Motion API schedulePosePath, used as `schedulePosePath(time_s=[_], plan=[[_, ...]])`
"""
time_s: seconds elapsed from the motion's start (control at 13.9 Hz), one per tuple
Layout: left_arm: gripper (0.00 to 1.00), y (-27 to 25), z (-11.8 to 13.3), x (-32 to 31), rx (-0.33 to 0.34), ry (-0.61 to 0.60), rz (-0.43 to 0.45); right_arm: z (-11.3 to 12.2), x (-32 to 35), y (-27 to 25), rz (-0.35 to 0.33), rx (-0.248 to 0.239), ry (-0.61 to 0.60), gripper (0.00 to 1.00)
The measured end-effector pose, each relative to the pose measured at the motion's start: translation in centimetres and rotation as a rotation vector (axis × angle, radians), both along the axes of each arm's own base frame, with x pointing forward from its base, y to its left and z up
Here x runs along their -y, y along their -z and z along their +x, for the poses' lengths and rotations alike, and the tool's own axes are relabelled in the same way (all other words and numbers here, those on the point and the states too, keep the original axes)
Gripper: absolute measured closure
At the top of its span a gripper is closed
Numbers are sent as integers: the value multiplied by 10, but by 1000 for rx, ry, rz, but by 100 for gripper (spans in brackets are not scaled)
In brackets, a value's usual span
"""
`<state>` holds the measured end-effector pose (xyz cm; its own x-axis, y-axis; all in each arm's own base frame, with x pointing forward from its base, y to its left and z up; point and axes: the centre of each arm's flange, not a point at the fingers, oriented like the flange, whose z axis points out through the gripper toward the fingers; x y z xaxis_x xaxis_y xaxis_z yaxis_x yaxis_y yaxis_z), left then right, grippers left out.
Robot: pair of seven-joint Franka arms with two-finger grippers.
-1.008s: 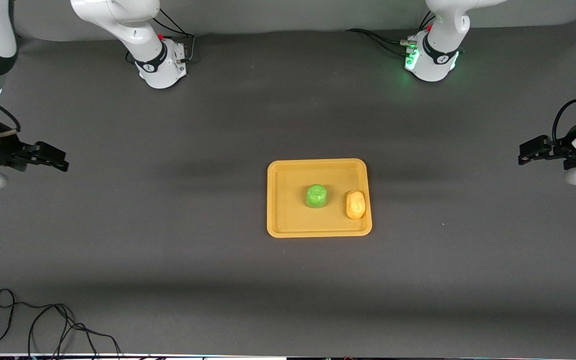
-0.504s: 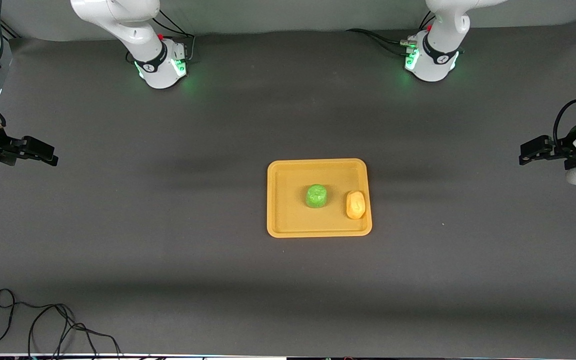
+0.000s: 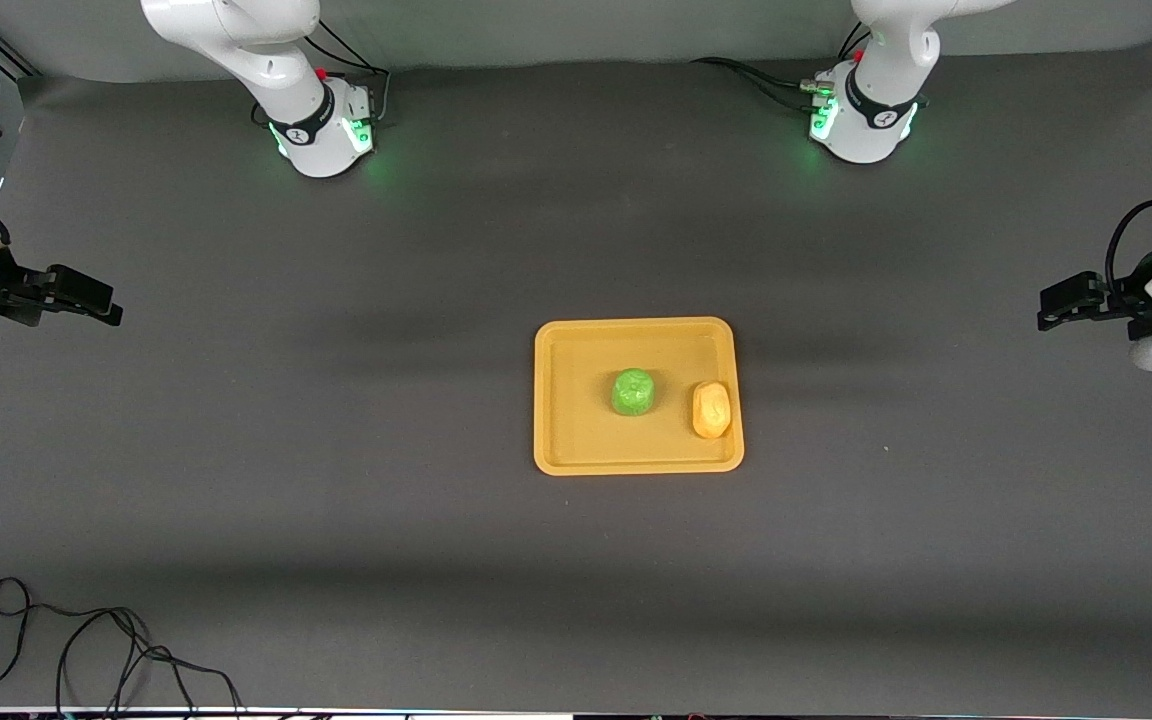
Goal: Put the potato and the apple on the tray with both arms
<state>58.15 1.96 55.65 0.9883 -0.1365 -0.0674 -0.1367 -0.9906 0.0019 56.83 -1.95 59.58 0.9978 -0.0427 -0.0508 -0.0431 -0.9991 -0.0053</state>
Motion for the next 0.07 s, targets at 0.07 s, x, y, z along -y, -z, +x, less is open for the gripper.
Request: schedulePosePath(time_s=[0.07], plan=[[0, 0, 0, 0, 0, 0, 0, 0, 0, 0, 0, 0, 0, 0]])
